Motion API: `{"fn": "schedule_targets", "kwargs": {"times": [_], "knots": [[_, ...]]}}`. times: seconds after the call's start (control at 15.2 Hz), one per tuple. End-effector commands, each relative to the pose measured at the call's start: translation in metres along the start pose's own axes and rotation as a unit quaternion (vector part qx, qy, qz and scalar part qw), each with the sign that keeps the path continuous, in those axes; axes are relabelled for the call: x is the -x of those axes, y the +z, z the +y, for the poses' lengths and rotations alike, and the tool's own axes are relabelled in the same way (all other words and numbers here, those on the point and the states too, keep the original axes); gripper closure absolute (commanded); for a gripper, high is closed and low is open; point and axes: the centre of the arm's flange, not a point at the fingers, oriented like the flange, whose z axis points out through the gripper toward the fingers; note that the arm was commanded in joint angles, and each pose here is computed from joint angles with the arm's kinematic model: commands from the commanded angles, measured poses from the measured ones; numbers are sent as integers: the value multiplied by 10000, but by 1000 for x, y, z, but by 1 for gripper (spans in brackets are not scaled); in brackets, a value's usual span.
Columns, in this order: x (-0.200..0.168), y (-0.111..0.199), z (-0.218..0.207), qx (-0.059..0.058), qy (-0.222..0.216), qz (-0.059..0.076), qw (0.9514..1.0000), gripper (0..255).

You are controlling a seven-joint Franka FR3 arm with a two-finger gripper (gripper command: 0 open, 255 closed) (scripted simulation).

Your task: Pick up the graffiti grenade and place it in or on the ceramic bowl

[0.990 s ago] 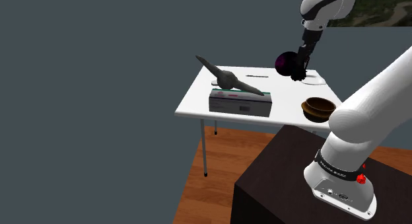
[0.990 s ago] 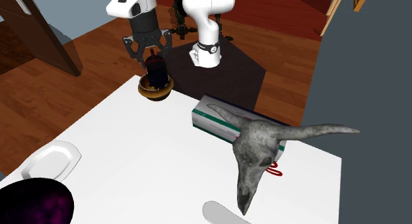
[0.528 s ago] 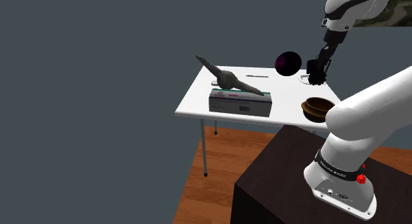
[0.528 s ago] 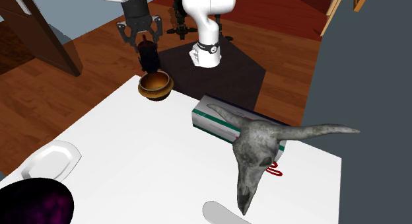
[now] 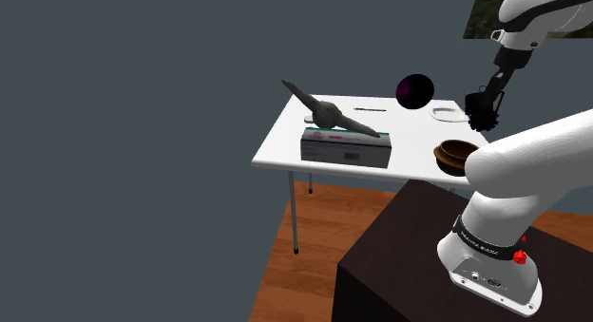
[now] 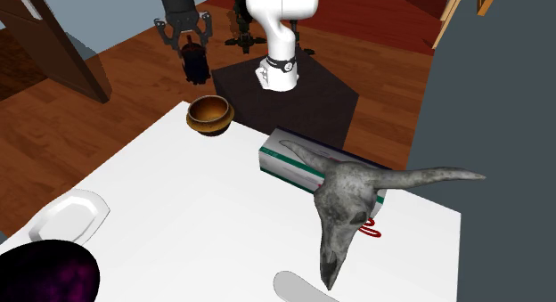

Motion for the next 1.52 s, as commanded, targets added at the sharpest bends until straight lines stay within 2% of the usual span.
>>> {"fn": "schedule_targets", "kwargs": {"times": [0.0, 0.99, 1.45], "knots": [[1, 9, 0, 4, -2, 2, 10000, 255], [6, 88, -1, 4, -2, 2, 10000, 255], [6, 88, -1, 4, -2, 2, 10000, 255]]}}
